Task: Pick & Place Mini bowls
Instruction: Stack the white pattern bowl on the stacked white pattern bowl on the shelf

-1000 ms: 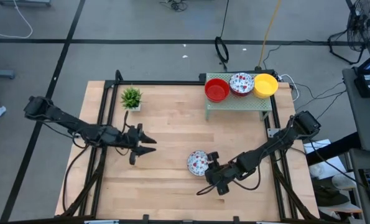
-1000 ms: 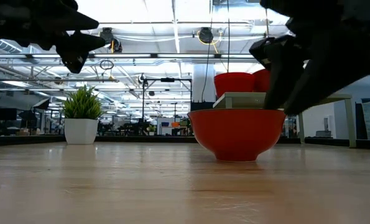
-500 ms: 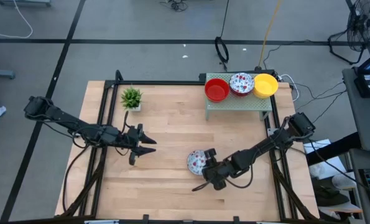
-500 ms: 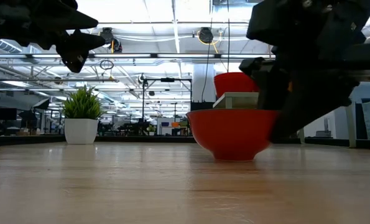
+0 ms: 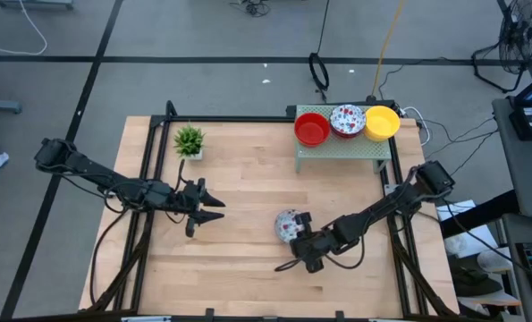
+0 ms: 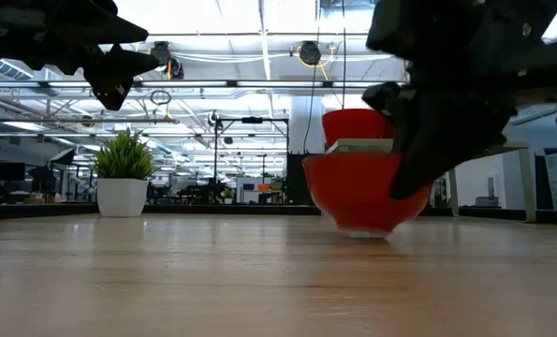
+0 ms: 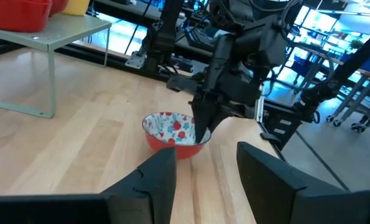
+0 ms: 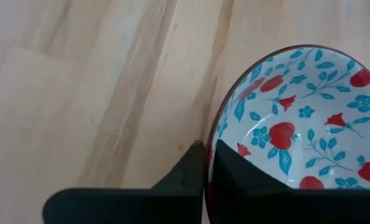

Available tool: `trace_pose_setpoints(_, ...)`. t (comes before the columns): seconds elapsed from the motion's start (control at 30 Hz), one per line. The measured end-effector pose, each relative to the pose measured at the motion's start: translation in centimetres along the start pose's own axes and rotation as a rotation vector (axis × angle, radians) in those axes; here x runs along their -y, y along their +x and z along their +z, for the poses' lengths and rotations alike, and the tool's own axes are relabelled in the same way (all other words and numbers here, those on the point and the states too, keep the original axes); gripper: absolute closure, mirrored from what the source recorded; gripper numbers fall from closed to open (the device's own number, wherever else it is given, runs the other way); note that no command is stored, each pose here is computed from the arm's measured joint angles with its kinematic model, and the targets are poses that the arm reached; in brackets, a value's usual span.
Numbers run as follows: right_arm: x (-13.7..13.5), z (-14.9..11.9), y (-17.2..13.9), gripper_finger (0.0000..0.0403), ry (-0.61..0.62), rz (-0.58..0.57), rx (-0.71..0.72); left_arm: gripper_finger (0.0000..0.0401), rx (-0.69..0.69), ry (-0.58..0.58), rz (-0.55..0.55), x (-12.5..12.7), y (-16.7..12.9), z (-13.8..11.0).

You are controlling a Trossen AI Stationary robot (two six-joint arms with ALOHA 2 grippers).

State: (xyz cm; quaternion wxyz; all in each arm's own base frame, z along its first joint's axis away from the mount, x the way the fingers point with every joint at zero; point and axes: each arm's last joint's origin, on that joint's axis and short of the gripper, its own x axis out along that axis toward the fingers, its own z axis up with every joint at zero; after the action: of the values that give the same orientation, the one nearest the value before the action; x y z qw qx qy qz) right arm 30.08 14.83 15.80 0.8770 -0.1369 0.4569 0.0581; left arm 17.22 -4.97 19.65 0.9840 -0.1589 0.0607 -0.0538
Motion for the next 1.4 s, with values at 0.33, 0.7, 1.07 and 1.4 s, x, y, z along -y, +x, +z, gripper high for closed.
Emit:
trace_pose_setpoints(0.33, 2.1, 2.6, -7.7, 0.0399, -0.002, -0.188, 0.241, 0.0229, 0.000, 0.001, 0.001, 0.0, 0.0, 0.0)
trace_pose_setpoints(0.7, 11.0, 1.1, -19.0, 0.0401, 0.270, -0.671, 0.445, 0.0229, 0.000, 0.001, 0.001, 0.0, 0.0, 0.0)
trace_pose_setpoints(1.07, 18.7, -2.0, -21.3, 0.0396, 0.515, -0.809, 0.420, 0.0229, 0.000, 0.001, 0.001, 0.0, 0.0, 0.0)
trace_pose_setpoints(1.4, 21.9, -5.2, -20.9, 0.0397, 0.668, -0.924, 0.221, 0.0229, 0.000, 0.002, 0.001, 0.0, 0.0, 0.0)
